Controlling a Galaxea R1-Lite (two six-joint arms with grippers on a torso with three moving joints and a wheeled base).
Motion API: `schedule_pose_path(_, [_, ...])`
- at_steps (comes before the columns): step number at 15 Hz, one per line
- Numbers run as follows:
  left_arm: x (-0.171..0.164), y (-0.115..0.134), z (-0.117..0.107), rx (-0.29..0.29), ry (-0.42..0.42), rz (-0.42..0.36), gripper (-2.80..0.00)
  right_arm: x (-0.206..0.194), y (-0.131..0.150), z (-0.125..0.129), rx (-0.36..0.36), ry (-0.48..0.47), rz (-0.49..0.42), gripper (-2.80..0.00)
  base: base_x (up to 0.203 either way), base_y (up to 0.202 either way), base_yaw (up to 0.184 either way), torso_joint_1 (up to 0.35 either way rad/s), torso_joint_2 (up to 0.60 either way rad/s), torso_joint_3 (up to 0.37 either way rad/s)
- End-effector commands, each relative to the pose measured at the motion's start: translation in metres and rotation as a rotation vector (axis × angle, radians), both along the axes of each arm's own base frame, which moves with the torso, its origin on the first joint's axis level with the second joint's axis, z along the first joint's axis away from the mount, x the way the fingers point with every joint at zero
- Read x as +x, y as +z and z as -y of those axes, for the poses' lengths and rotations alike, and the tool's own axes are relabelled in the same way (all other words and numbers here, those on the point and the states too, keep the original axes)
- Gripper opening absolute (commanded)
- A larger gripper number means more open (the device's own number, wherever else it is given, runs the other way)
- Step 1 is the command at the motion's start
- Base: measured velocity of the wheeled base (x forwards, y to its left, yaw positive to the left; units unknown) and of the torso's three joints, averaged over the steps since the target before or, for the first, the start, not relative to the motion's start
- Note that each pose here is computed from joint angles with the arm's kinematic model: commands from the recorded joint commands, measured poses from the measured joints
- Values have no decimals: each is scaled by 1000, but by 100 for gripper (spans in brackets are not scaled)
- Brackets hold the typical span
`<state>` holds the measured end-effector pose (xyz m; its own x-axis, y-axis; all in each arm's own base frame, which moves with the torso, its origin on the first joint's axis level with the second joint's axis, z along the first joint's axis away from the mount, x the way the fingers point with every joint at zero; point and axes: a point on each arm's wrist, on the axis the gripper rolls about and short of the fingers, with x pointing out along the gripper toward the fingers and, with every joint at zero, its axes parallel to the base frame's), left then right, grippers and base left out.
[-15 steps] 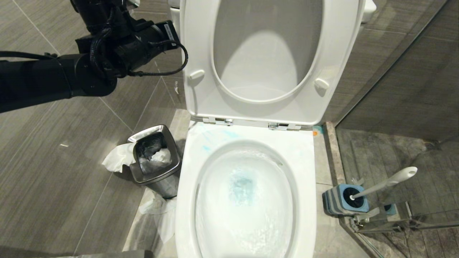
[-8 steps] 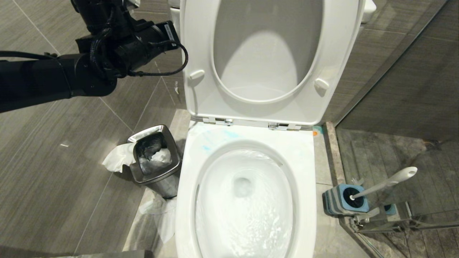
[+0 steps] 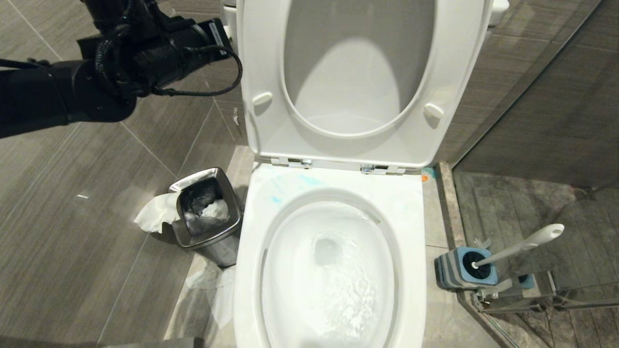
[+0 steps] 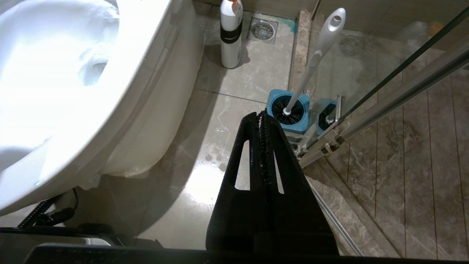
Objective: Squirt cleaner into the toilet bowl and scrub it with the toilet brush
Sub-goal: Flush the toilet, then close the toilet lid
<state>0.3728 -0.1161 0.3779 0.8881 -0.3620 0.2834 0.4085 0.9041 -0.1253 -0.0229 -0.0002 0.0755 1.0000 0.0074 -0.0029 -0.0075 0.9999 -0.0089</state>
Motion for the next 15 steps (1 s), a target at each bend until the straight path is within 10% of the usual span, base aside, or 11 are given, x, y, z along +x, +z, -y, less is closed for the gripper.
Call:
schedule_pose_path(1, [-41, 41, -26, -34, 36, 108, -280, 0, 0, 0, 0, 0, -2, -280, 0, 0, 0, 0, 0, 0])
schedule_pose_path(8, [-92, 67, -68, 10, 46, 46, -280, 0, 0, 0, 0, 0, -2, -280, 0, 0, 0, 0, 0, 0])
schedule_pose_path(15, [-134, 85, -76, 54, -360, 42, -280, 0, 0, 0, 0, 0, -2, -280, 0, 0, 0, 0, 0, 0])
